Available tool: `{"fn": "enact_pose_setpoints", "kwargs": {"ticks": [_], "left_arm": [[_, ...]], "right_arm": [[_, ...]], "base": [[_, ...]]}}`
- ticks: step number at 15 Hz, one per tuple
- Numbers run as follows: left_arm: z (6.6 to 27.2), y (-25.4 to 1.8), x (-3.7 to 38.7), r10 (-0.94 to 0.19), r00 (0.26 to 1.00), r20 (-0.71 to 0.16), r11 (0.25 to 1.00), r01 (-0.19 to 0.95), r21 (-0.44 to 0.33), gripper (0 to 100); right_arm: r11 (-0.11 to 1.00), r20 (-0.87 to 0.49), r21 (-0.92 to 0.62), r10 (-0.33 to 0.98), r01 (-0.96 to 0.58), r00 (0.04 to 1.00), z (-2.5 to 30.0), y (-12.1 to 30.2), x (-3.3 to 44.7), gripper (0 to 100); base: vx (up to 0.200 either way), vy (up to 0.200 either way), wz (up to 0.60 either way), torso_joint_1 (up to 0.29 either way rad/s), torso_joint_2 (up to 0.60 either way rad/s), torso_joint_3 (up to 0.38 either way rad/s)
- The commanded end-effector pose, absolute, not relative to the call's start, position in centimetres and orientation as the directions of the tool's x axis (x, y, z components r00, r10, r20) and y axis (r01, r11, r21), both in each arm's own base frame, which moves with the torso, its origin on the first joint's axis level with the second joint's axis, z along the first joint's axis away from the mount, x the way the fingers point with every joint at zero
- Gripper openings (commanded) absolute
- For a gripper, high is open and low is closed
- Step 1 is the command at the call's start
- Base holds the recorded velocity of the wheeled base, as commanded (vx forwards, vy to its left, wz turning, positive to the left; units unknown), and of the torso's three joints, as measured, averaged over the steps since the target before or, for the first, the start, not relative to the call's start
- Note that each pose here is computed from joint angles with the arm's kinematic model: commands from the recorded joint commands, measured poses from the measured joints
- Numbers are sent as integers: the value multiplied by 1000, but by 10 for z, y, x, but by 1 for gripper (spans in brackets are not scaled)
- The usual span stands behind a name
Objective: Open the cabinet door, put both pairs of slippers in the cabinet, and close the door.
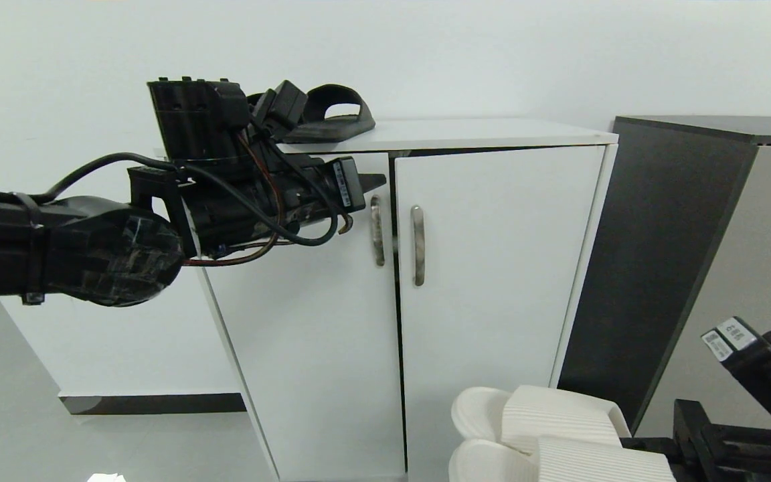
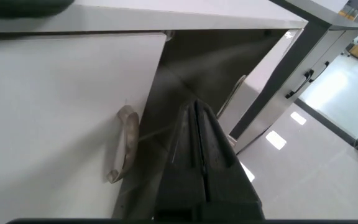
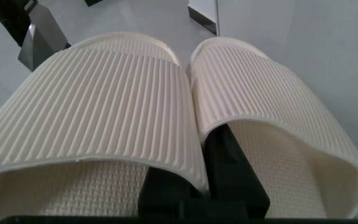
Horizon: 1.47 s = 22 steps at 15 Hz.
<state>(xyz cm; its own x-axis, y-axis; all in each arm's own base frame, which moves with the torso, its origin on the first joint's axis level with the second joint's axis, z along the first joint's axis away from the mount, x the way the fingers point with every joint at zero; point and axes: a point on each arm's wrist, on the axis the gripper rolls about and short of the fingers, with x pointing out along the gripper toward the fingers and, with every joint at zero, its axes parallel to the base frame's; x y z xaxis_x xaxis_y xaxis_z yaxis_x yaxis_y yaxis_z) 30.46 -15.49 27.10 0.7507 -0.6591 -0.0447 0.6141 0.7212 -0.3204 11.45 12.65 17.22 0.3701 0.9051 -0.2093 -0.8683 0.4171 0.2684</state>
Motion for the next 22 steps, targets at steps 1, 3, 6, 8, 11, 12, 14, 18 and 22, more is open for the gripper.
{"fn": "enact_pose_setpoints", "kwargs": {"ticks": [1,3,6,8,11,12,14,18,22], "left_arm": [[274,-152,307,-652,758,-33,726,610,-318,0],[280,-153,308,-652,758,-16,724,616,-312,0],[277,-158,318,-647,762,-22,729,610,-309,0],[274,-160,321,-649,760,-30,729,611,-309,0],[273,-171,326,-663,748,-25,717,625,-308,0],[272,-176,324,-675,737,-28,708,636,-309,0],[270,-183,321,-689,724,-33,695,648,-310,0],[277,-218,274,-763,646,-27,621,721,-307,0],[283,-208,276,-723,691,-3,667,697,-263,0]], "right_arm": [[414,-209,269,906,-869,367,172,126,114,0],[414,-207,268,907,-870,368,173,127,114,0],[403,-208,268,911,-875,356,173,128,113,0],[400,-207,268,912,-876,354,173,128,112,0],[395,-205,267,915,-879,348,173,129,111,0],[387,-205,269,918,-882,340,173,130,110,0],[382,-201,267,920,-885,336,174,130,109,0],[324,-180,261,942,-909,283,181,124,91,0],[321,-176,260,943,-911,282,182,123,90,0]], "base": [[0,0,0,0,0,0],[0,0,0,0,0,0],[0,0,0,0,0,0],[0,0,0,0,0,0],[-67,0,0,-1,1,1],[-200,0,0,2,2,7],[-200,0,0,7,0,2],[-200,0,0,-1,2,4],[0,0,0,0,0,0]]}}
